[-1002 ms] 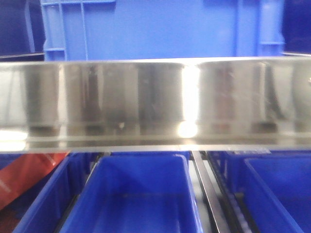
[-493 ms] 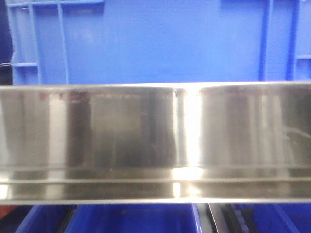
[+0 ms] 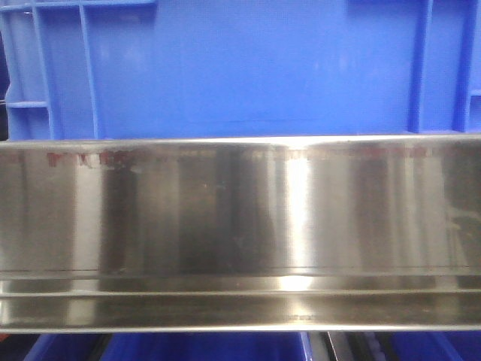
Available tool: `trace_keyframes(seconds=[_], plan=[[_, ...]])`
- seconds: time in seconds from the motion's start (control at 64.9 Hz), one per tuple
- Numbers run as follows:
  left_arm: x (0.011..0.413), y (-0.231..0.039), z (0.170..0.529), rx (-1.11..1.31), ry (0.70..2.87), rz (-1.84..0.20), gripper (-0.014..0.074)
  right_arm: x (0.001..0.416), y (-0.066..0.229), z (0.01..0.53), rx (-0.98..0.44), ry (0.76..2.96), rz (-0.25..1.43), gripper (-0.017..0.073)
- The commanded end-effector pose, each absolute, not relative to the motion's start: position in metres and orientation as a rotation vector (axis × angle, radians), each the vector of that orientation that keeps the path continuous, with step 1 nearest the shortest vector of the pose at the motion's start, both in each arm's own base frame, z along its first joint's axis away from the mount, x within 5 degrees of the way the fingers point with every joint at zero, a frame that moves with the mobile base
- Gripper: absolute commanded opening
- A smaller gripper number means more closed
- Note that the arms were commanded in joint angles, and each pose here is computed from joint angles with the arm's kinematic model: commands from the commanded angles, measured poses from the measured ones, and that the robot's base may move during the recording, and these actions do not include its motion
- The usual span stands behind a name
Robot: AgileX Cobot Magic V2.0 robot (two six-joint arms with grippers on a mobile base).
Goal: Place valve from conveyor to right shelf box
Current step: 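Drive up to the shelf and hold both valves above a blue bin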
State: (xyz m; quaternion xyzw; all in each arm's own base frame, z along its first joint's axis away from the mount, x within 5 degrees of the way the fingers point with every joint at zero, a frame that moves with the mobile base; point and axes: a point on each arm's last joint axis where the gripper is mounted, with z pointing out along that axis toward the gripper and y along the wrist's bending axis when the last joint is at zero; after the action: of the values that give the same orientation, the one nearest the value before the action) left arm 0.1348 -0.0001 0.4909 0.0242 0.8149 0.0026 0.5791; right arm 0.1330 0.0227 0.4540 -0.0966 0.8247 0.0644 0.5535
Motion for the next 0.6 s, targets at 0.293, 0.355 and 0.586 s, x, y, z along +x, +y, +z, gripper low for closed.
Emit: trace_keyframes(seconds=[0.293,0.355,0.586], plan=[[0.1321,-0.0011,0.498,0.053,1.841,-0.004,-0.0111,0.1315,0.0217,0.4631,-0.212,1.866,0.144,-0.0153],[0.1321,-0.0011,0.498,0.053,1.841,-0.004,-0.0111,0.1315,0.0217,0.4631,-0.212,1.866,0.144,-0.0153],[0.1321,-0.0011,0.498,0.053,1.841,-0.004,-0.0111,0.1325,0.0213,0.4661,-0.203,1.833,0.14,-0.0153]])
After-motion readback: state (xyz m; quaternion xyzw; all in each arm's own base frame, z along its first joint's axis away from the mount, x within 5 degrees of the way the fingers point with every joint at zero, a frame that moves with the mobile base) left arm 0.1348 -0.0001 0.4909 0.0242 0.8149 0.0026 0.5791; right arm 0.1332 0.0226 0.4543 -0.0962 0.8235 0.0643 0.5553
